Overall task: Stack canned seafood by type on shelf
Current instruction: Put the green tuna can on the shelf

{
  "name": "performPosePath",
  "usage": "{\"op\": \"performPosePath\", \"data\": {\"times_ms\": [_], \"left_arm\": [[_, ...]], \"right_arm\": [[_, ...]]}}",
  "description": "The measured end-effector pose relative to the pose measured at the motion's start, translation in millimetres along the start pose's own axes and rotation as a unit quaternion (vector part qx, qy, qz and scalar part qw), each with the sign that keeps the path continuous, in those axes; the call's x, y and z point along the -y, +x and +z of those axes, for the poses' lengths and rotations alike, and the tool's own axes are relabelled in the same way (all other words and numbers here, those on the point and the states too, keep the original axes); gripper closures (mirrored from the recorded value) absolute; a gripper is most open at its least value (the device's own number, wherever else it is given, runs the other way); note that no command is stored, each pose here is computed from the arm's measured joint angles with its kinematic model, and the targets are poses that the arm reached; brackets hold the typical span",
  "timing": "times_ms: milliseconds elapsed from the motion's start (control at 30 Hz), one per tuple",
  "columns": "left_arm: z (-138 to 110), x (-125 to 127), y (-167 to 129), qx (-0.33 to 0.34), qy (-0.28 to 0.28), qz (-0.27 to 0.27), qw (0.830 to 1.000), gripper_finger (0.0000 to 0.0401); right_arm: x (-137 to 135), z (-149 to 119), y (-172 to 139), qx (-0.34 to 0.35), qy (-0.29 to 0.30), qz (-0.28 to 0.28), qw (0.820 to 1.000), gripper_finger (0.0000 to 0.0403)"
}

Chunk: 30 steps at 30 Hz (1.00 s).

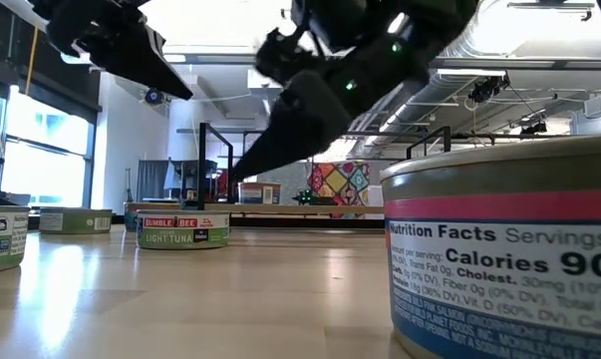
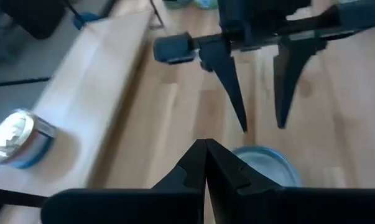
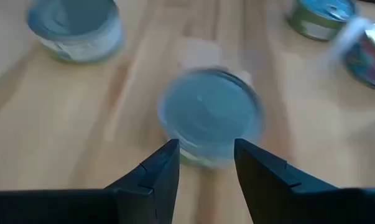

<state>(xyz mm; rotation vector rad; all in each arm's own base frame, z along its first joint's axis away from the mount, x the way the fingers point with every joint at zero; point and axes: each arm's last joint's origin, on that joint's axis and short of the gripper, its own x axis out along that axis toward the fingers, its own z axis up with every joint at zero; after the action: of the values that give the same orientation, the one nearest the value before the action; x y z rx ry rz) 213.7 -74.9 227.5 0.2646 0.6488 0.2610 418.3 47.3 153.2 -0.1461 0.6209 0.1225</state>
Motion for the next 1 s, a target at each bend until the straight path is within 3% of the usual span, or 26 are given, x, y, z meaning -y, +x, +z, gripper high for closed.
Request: {"op": "performPosePath", "data": {"times_ms": [167, 300, 467, 667, 1000], "left_arm": [[-3, 5, 5, -0.017, -0.024, -0.021, 0.999, 0.0401], [-7, 11, 13, -0.035, -0.033, -0.025, 0.999, 0.0401], [-13, 23, 32, -0.056, -0.028, -0.026, 0.998, 0.0401], [-17, 35, 64, -0.065, -0.026, -0.059, 0.996, 0.0401], [-19, 35, 115, -0.024, -0.045, -0.128, 0.99, 0.0401]], "right_arm": [[-4, 4, 31, 0.006, 0.048, 0.003, 0.999, 0.0257], [3, 4, 41, -0.034, 0.081, -0.003, 0.996, 0.0257], [5, 3, 32, -0.103, 0.106, -0.021, 0.989, 0.0257], [-14, 2, 14, -0.174, 0.123, -0.026, 0.977, 0.0257], [-55, -10, 5, -0.163, 0.124, -0.019, 0.979, 0.0257]]}}
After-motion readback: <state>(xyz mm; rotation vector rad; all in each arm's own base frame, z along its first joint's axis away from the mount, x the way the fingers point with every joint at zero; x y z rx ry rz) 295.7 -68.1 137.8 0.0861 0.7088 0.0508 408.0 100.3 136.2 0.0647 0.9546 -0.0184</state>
